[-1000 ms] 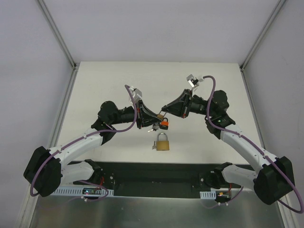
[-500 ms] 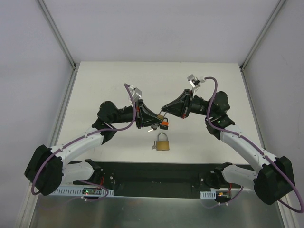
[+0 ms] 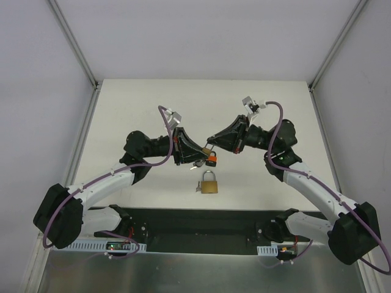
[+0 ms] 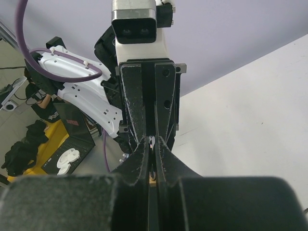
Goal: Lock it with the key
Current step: Lock the lock.
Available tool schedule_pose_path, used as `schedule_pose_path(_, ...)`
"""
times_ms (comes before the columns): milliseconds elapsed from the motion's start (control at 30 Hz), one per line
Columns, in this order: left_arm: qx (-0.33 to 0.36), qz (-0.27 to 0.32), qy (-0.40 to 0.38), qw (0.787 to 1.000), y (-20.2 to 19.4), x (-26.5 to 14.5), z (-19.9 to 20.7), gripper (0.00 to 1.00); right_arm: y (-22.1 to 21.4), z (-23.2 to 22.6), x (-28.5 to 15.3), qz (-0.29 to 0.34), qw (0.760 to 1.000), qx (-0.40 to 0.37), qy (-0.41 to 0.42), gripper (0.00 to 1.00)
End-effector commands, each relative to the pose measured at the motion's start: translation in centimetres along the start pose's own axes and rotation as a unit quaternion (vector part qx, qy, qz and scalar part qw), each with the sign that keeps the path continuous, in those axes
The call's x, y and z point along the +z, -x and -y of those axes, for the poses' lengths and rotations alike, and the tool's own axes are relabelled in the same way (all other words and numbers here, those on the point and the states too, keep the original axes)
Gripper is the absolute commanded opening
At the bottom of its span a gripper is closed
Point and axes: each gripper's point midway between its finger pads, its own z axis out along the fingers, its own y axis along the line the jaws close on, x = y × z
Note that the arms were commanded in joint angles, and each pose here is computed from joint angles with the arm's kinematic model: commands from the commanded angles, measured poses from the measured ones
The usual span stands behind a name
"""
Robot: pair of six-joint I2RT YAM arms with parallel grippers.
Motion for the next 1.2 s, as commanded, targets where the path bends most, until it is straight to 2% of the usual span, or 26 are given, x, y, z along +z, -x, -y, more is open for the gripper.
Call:
schedule_pose_path(0,0.122,0.070,-0.090,0.986,4.9,0.2,5.2,0.00,-2.6,1.2,0.0,-0.022,0.999,0.030,-0.015,0.01)
schedule_pose_path(333,0.118,0.103,-0.101,0.982,6.3,0.0,5.2,0.00,-3.8,0.8,0.2,-0.029,0.999,0.038,-0.010,0.01)
schedule_pose_path(633,0.122,0.116,-0.079,0.983,7.2,-0.3,4.5,0.00,-4.8,0.8,0.2,-0.037,0.998,0.047,-0.011,0.00)
schedule_pose_path(1167,0.164,0.139,-0.080,0.973,10.5,-0.6,5.1,0.00,-8.2,1.3,0.3,-0.074,0.994,0.076,-0.014,0.00)
